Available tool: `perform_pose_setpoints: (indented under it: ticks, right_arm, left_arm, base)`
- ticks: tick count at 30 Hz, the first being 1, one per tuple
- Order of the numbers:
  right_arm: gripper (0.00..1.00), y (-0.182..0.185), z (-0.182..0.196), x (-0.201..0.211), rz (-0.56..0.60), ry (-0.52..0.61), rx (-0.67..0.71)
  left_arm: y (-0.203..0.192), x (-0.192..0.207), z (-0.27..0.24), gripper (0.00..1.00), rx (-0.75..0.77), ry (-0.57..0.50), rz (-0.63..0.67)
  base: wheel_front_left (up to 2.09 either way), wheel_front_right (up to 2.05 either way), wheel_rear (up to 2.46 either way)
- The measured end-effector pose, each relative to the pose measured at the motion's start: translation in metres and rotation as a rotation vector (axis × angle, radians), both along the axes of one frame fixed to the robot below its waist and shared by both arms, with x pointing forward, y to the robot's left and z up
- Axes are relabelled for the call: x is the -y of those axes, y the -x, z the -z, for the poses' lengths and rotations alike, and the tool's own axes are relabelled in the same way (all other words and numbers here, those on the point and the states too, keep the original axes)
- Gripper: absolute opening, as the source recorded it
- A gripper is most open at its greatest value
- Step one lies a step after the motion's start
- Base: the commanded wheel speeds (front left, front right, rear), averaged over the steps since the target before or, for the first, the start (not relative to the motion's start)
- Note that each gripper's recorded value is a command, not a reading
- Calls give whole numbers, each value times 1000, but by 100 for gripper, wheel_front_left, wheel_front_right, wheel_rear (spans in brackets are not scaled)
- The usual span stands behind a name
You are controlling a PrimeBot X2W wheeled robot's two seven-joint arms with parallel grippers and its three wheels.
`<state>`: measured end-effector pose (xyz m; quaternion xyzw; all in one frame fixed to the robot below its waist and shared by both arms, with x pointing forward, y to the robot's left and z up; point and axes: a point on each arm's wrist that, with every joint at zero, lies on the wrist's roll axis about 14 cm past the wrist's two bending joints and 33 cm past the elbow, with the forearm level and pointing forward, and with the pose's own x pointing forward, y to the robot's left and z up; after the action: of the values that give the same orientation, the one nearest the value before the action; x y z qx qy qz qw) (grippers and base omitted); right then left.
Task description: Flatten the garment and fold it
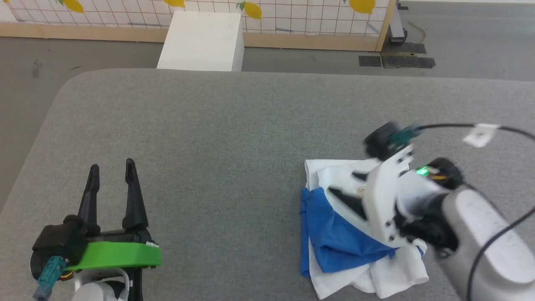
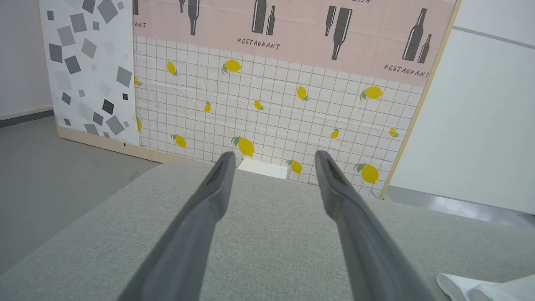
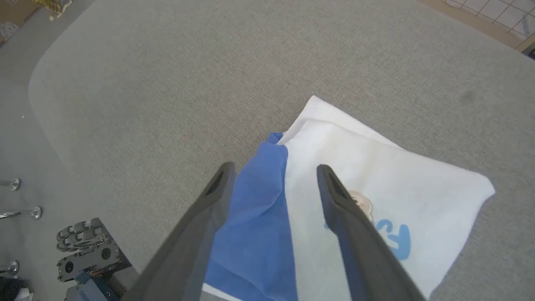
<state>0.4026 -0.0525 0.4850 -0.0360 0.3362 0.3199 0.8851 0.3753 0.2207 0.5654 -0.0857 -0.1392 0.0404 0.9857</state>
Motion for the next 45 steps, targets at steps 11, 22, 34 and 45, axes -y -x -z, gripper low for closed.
perform_pose_setpoints:
  ticks: [11,22,34,45]
  right_arm:
    - [100,-5,19,92,302,92,-9]
    - [100,12,78,105,401,189,-153]
    - [0,3,112,89,382,164,-258]
    - [0,13,79,101,204,276,-177]
  left_arm:
    - [-2,1,-2,100,7,-8,1]
    - [-7,1,8,100,-23,-10,-1]
    - [-3,-12,15,100,-51,-16,-45]
    - [-6,0,11,100,-34,-5,-9]
  base:
    - [0,0,0]
    - [0,0,0]
    - [0,0,0]
    - [0,0,0]
